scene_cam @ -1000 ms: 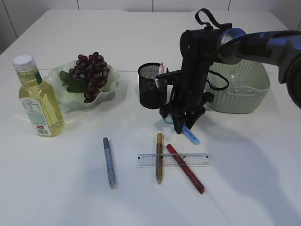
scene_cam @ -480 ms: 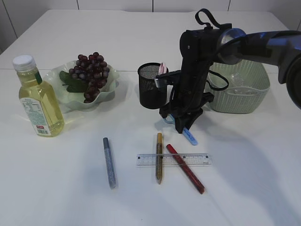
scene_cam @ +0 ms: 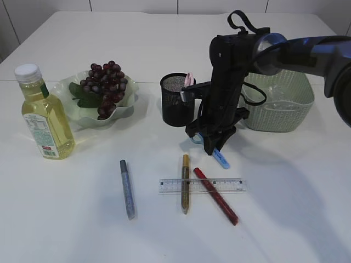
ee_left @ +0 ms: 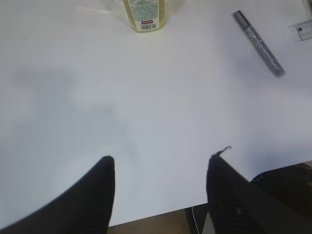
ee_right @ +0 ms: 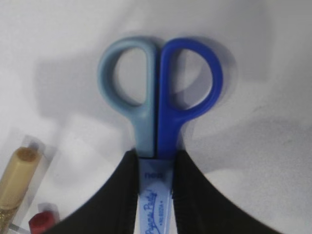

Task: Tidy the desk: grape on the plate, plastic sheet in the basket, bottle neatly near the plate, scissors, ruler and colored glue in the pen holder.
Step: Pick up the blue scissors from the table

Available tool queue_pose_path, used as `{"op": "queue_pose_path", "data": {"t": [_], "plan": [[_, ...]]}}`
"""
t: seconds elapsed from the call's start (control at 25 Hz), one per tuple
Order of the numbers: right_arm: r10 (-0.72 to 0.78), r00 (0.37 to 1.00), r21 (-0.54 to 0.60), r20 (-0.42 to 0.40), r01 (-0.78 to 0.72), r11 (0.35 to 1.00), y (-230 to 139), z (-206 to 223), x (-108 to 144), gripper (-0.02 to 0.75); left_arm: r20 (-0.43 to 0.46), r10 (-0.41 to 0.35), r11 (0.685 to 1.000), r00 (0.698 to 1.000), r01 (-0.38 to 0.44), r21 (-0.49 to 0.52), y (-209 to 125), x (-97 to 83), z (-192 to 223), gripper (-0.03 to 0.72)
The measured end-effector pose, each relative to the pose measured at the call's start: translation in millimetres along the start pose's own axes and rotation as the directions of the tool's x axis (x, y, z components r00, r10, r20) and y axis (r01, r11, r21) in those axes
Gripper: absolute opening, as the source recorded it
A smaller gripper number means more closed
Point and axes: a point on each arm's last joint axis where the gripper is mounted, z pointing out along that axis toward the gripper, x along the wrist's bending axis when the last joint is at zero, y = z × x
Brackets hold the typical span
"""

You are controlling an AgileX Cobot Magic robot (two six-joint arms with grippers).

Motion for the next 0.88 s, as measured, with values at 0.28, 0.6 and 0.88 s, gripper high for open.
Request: {"op": "queue_pose_path", "data": {"t": [0.28, 0.6, 0.88], "plan": [[0.005, 1.000, -0.002, 0.000, -0.005, 1.000, 0, -1, 0, 0.179, 0.000, 0.000, 1.000, 1.000, 0.000, 0.002, 0, 0.0, 0, 0.434], [0.006, 1.000, -0.013, 0.002, -0.006, 1.000, -7, -17, 2, 0.179, 0.000, 0.000, 1.000, 1.000, 0.000, 0.004, 0, 0.0, 0, 0.434], [0.023, 1.000, -0.067, 0.007, -0.022, 0.998, -8, -43, 6, 0.179, 0.000, 0.000, 1.000, 1.000, 0.000, 0.004, 0, 0.0, 0, 0.434]]}}
